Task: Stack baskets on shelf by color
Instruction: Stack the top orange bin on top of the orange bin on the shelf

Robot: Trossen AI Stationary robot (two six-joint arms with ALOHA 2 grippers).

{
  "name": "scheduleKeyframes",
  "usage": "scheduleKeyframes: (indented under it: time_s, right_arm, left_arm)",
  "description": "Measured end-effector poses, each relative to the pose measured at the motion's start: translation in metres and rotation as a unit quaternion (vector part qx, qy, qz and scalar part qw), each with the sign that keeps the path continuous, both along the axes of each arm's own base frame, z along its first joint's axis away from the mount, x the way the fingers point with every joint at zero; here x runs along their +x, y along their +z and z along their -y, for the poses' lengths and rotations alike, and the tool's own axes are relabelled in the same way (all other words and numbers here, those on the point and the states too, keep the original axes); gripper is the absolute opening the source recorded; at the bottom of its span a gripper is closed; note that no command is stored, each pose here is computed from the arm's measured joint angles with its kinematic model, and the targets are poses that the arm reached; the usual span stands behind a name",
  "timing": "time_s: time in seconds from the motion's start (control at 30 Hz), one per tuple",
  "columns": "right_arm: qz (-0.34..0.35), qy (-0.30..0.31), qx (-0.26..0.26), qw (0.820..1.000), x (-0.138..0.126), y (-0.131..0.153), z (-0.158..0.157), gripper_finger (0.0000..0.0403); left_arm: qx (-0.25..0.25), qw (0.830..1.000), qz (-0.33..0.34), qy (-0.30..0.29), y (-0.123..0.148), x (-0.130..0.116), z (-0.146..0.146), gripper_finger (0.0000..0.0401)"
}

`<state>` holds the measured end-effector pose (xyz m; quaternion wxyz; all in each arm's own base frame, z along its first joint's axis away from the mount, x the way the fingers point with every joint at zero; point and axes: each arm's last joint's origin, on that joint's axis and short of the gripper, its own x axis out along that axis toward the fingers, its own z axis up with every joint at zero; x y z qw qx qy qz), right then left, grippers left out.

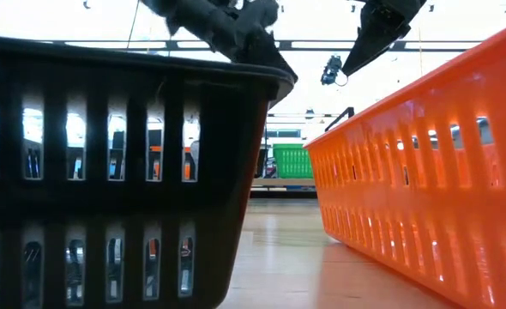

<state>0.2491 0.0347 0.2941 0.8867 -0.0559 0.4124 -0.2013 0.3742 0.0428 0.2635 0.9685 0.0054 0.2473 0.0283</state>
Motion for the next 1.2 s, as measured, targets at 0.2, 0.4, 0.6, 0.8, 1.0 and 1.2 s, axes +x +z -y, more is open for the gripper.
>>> scheduleKeyframes:
  time_s: [0.2,0.4,0.6,0.8,1.0,1.2]
  right_arm:
    - [0.018,0.001,0.007,1.0,0.002,0.002,-0.003,0.0254]
    - [0.018,-0.037,0.065,0.997,-0.001,-0.008,-0.004,0.0254]
    - [-0.059,-0.107,0.218,0.968,-0.016,-0.019,-0.008,0.0254]
    - [-0.163,-0.293,0.333,0.881,-0.043,-0.027,-0.014,0.024]
    - [-0.125,-0.375,0.385,0.834,-0.04,-0.029,-0.03,0.0231]
    - [-0.16,-0.41,0.386,0.811,-0.025,-0.053,-0.057,0.023]
  left_arm:
    - [-0.003,0.989,0.148,-0.002,-0.001,-0.038,0.022,0.0031]
    - [-0.023,0.977,0.213,0.0,-0.006,-0.076,0.025,0.0028]
    - [-0.023,0.978,0.209,-0.004,-0.016,-0.103,0.027,0.0042]
    - [-0.02,0.977,0.213,0.01,-0.014,-0.11,0.02,0.0054]
    - [0.004,0.978,0.208,0.003,-0.013,-0.111,0.02,0.0057]
    - [0.019,0.974,0.227,0.012,-0.003,-0.118,0.014,0.0058]
